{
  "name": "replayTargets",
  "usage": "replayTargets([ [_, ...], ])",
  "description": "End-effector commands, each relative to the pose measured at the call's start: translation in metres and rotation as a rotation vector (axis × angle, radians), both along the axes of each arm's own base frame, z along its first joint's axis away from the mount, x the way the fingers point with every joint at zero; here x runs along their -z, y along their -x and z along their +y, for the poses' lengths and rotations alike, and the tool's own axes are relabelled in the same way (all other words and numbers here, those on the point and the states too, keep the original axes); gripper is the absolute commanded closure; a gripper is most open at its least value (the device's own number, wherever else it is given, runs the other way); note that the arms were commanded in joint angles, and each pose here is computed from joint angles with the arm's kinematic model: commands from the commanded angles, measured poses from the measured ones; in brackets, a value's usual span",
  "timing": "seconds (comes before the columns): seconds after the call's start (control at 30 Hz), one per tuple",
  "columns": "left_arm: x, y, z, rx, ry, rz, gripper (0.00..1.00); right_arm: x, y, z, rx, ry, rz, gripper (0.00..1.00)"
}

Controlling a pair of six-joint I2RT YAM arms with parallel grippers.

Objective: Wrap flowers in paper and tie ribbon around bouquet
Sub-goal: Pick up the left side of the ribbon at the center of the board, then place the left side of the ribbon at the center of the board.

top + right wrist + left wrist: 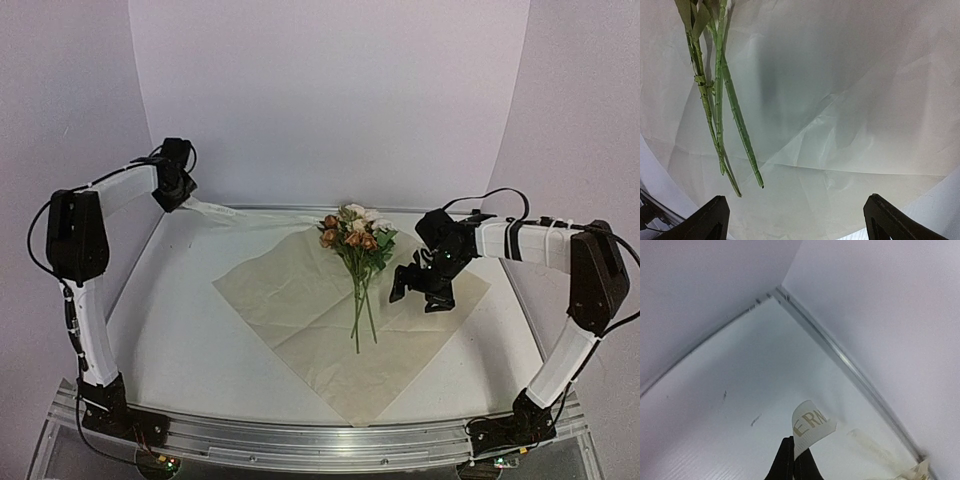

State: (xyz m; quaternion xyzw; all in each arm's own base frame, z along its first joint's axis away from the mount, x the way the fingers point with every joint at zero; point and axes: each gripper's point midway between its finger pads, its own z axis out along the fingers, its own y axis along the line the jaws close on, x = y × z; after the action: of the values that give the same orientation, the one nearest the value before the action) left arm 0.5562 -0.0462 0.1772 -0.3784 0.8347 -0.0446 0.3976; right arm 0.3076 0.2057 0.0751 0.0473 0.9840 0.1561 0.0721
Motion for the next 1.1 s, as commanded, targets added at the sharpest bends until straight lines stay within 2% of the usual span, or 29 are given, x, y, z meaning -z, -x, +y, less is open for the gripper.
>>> replayTargets([
  [0.0,-0.124,0.011,0.060,-0.107,-0.059,-0.237,1.00,0.008,0.002,-0.003,0.011,0.010,0.022,0.04],
  [0.2,-0.216,0.034,0.085,-0.146,-0.115,-0.420,1.00,0.015,0.003,-0.003,0.009,0.016,0.039,0.04],
  [0.33,-0.270,0.062,0.095,-0.189,-0.134,-0.547,1.00,0.016,0.003,-0.003,0.009,0.019,0.043,0.04],
  [0.57,-0.369,0.142,0.108,-0.249,-0.142,-0.822,1.00,0.013,0.001,-0.002,0.006,0.014,0.040,0.04],
  [0.77,-0.415,0.195,0.113,-0.262,-0.129,-0.974,1.00,0.011,-0.001,0.001,0.010,0.004,0.041,0.04],
  [1.07,-0.470,0.249,0.116,-0.264,-0.167,-1.121,1.00,0.009,0.000,0.002,0.027,-0.006,0.048,0.04],
])
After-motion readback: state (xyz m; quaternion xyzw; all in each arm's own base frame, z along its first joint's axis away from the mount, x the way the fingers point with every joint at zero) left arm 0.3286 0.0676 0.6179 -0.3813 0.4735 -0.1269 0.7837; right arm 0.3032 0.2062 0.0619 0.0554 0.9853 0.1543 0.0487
